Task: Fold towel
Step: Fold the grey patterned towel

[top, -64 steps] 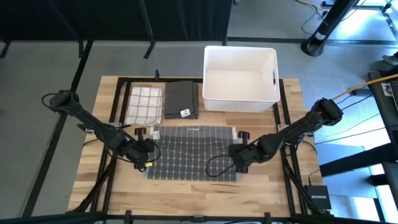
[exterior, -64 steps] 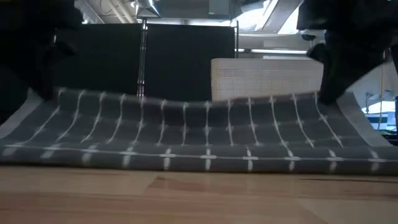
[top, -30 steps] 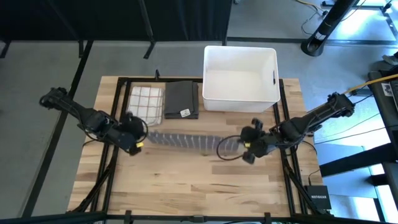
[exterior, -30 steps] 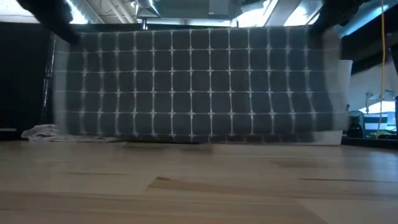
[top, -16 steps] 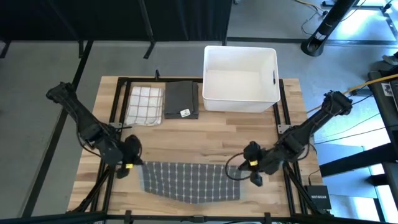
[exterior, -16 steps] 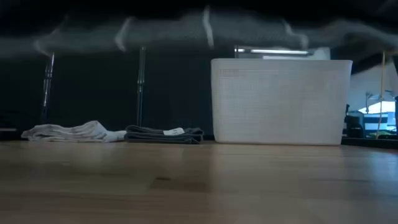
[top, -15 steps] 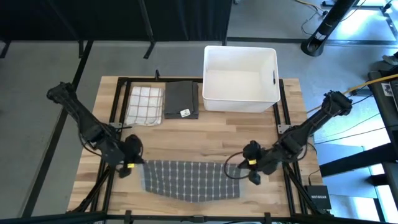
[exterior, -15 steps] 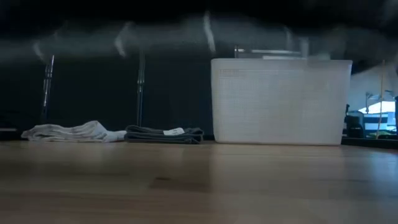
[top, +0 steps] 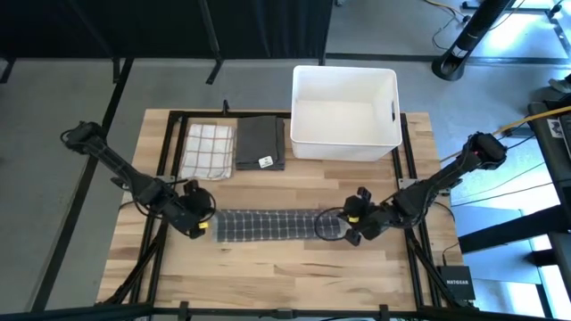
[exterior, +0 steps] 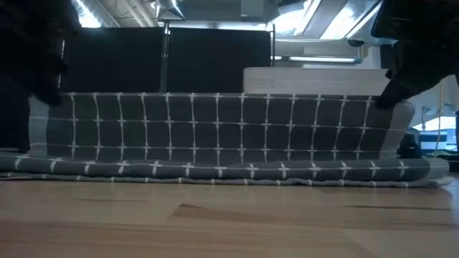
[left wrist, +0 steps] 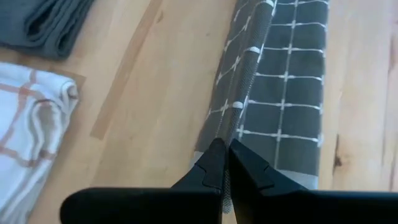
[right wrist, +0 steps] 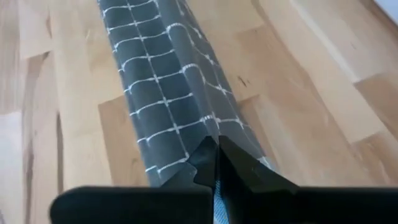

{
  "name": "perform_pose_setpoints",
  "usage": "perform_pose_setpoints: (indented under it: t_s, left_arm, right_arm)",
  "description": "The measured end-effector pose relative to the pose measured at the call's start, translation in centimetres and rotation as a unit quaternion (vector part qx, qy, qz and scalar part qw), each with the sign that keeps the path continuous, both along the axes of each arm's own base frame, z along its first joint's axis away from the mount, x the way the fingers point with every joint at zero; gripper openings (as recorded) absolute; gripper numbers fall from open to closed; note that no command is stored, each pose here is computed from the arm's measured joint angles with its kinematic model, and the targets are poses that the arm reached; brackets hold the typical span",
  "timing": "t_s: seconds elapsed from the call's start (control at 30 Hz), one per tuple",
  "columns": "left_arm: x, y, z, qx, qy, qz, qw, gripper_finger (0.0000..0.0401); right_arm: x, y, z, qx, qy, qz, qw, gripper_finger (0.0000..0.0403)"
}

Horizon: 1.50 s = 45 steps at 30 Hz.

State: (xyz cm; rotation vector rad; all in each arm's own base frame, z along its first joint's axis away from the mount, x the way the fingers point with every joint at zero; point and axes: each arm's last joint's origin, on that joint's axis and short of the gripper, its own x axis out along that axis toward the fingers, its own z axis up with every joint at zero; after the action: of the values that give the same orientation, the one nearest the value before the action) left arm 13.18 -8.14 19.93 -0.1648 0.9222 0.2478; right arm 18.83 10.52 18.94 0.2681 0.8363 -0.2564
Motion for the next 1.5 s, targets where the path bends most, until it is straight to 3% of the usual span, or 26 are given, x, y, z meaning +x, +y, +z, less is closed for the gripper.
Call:
perform_pose_setpoints:
  t_s: [0.23, 0.53, 0.67, 0.77, 0.93, 1.03, 1.3, 1.4, 1.5]
  left_arm:
    - [0.1, 1.0, -0.3, 0.019, 0.024, 0.022, 0.999, 0.001]
    - [0.1, 1.8, -0.2, 0.017, 0.042, 0.06, 0.997, 0.0134]
    - [0.3, 1.3, 1.6, -0.051, 0.064, 0.027, 0.996, 0.0166]
    - [1.1, 0.7, 3.4, -0.092, 0.026, 0.018, 0.995, 0.0171]
    - [3.9, -0.1, 4.0, -0.019, -0.132, -0.045, 0.99, 0.0172]
    - [6.2, -0.4, 3.5, 0.039, -0.18, -0.097, 0.978, 0.0172]
    - [13.2, 0.7, -0.2, 0.16, -0.208, -0.142, 0.954, 0.0173]
    - [15.2, 1.8, -2.0, 0.171, -0.218, -0.141, 0.95, 0.0173]
    - [16.5, 2.6, -3.6, 0.151, -0.23, -0.138, 0.951, 0.0173]
  right_arm:
    - [0.5, -1.1, -0.1, 0.001, 0.007, -0.023, 1.0, 0.0063]
    - [0.5, -1.4, -0.1, -0.015, 0.008, -0.034, 0.999, 0.0163]
    - [0.4, -1.4, 0.7, 0.001, 0.027, -0.051, 0.998, 0.0181]
    - [0.6, -1.3, 1.6, 0.033, 0.016, -0.09, 0.995, 0.0183]
    - [1.2, -1.1, 1.3, 0.072, -0.02, -0.148, 0.986, 0.0184]
    - [1.3, -1.3, 0.1, 0.093, -0.013, -0.179, 0.979, 0.0184]
    - [0.2, -1.9, -4.3, 0.196, 0.001, -0.217, 0.956, 0.0184]
    - [-0.2, -2.8, -5.1, 0.215, 0.018, -0.234, 0.948, 0.0184]
    - [-0.3, -3.7, -5.6, 0.229, 0.037, -0.246, 0.941, 0.0184]
